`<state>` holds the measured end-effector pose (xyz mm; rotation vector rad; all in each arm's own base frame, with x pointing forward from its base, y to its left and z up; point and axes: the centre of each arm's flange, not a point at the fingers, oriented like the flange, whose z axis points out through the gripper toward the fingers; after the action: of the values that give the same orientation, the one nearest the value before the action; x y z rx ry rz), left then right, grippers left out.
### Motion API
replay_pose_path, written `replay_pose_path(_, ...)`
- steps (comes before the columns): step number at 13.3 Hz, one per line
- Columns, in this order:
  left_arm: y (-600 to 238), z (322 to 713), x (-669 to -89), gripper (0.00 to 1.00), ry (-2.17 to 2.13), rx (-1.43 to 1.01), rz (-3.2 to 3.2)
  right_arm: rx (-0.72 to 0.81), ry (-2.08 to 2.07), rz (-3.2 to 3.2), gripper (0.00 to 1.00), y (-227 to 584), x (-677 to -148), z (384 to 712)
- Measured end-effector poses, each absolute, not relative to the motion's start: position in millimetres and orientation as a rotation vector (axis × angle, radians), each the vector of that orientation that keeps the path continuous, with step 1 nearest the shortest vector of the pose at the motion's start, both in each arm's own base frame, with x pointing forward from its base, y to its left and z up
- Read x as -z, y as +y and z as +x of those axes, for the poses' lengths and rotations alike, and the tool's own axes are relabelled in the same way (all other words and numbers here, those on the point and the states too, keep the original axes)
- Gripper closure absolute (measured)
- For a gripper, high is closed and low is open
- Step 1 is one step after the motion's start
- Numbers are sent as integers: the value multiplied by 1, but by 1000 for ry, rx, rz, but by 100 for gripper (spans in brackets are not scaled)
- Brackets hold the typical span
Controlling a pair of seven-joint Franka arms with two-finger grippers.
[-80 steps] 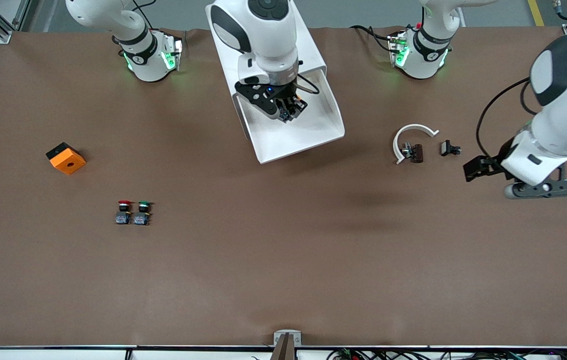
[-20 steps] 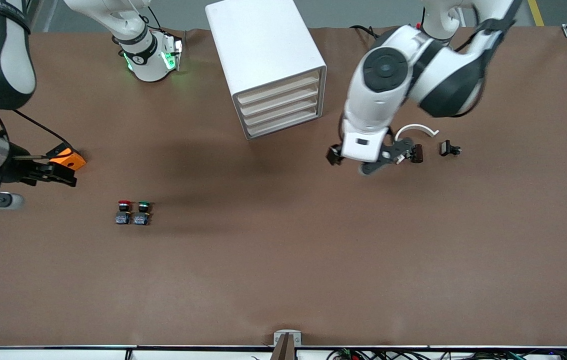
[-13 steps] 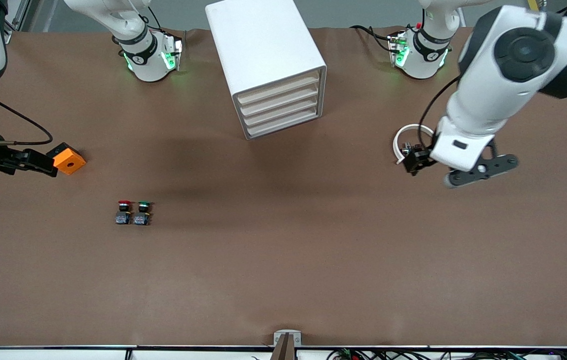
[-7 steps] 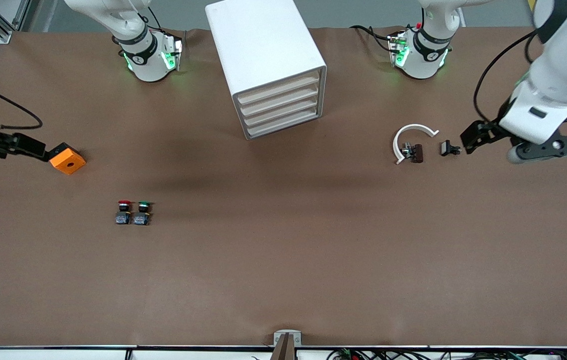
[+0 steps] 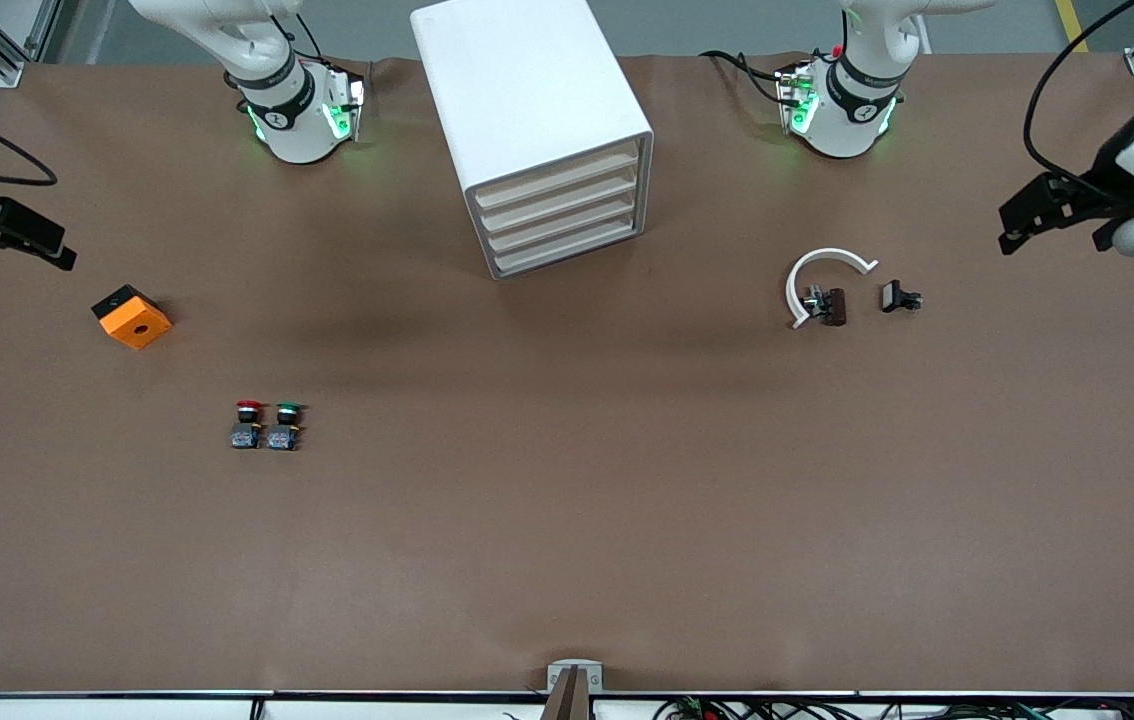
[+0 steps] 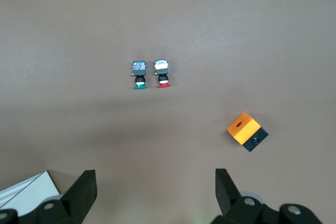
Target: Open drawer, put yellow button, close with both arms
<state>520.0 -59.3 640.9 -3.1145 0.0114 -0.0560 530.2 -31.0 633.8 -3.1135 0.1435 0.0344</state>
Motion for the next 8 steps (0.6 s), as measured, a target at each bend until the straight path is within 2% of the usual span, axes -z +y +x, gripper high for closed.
replay_pose_path(5,-68,505,-652,0,37,87,-3114,41,136,-3105,0,-30,-641,495)
replay_pose_path(8,-59,505,-652,0,12,82,-3115,46,129,-3109,0,-27,-643,492)
